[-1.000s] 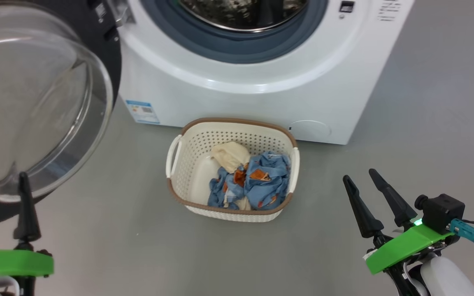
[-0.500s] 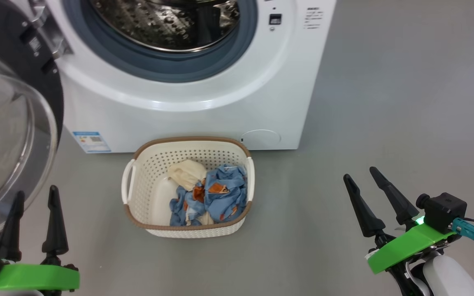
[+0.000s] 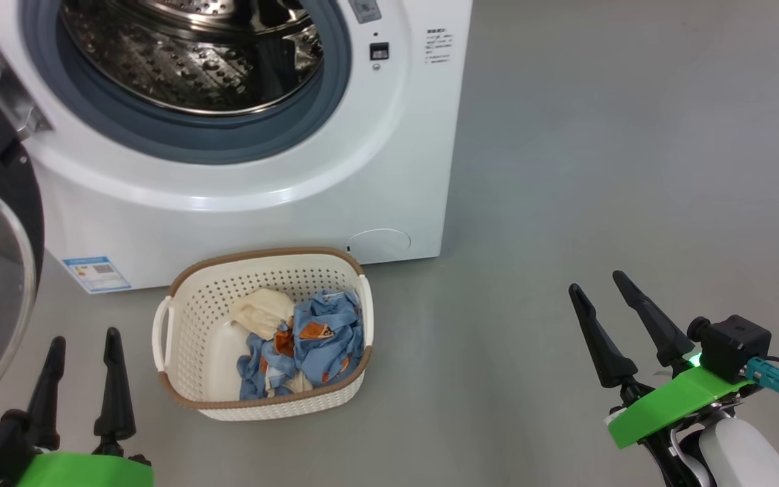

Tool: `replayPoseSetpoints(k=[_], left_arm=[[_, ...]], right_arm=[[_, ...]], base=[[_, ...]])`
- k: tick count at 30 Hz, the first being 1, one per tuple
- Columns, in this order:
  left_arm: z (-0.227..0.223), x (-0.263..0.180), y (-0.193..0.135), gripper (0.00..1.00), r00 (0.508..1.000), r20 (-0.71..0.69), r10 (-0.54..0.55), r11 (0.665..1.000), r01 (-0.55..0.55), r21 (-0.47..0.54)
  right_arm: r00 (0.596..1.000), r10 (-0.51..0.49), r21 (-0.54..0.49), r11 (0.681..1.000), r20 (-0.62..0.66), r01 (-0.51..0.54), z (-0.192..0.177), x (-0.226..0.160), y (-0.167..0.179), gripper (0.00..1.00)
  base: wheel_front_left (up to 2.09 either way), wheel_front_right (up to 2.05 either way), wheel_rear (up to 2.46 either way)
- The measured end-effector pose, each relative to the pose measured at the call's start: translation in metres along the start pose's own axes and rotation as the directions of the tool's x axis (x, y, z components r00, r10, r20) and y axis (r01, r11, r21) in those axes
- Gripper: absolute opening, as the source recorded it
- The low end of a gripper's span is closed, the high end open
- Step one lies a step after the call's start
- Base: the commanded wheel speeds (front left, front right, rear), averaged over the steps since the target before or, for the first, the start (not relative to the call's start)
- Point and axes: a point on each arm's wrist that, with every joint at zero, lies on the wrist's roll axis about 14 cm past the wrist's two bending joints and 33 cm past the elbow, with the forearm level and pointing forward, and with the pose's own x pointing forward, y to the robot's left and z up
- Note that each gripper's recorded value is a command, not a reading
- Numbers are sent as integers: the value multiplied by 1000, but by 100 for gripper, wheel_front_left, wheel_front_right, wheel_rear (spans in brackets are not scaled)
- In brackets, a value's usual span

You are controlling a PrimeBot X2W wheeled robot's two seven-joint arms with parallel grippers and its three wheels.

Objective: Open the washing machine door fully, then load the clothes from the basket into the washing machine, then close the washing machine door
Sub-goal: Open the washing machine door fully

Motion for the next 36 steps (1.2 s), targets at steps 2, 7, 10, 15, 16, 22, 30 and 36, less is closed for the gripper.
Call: replayPoseSetpoints(k=[2,7,10,15,16,22,30,36], left_arm=[[0,2,-4,100,1000,4,-7,1000,7,-10],[-1,1,-5,100,1000,6,-5,999,5,-35],[-2,-1,-5,100,1000,2,-10,999,11,-43],[-2,-3,-3,100,1000,3,-7,999,7,-47],[-2,-4,-3,100,1000,2,-8,999,8,-46],[-5,-5,1,100,1000,-4,2,999,-2,-46],[-5,-7,6,100,1000,-5,12,999,-12,-39],[-6,-6,5,100,1000,-6,4,999,-4,-35]], right_arm=[[1000,-9,-3,1000,7,9,3,-2,-3,100],[1000,-19,-8,1000,24,19,10,-6,-6,100],[999,-24,-12,1000,30,24,12,-6,-8,100],[999,-21,-18,1000,32,22,12,-3,-8,100],[999,-19,-17,1000,31,20,12,-3,-8,100],[1000,-10,-12,1000,22,10,8,1,-5,100],[1000,-2,-9,1000,18,2,6,3,-2,100],[1000,-3,-8,1000,16,3,5,3,-3,100]], base=[[0,0,0],[0,0,0],[0,0,0],[0,0,0],[0,0,0],[0,0,0],[0,0,0],[0,0,0]])
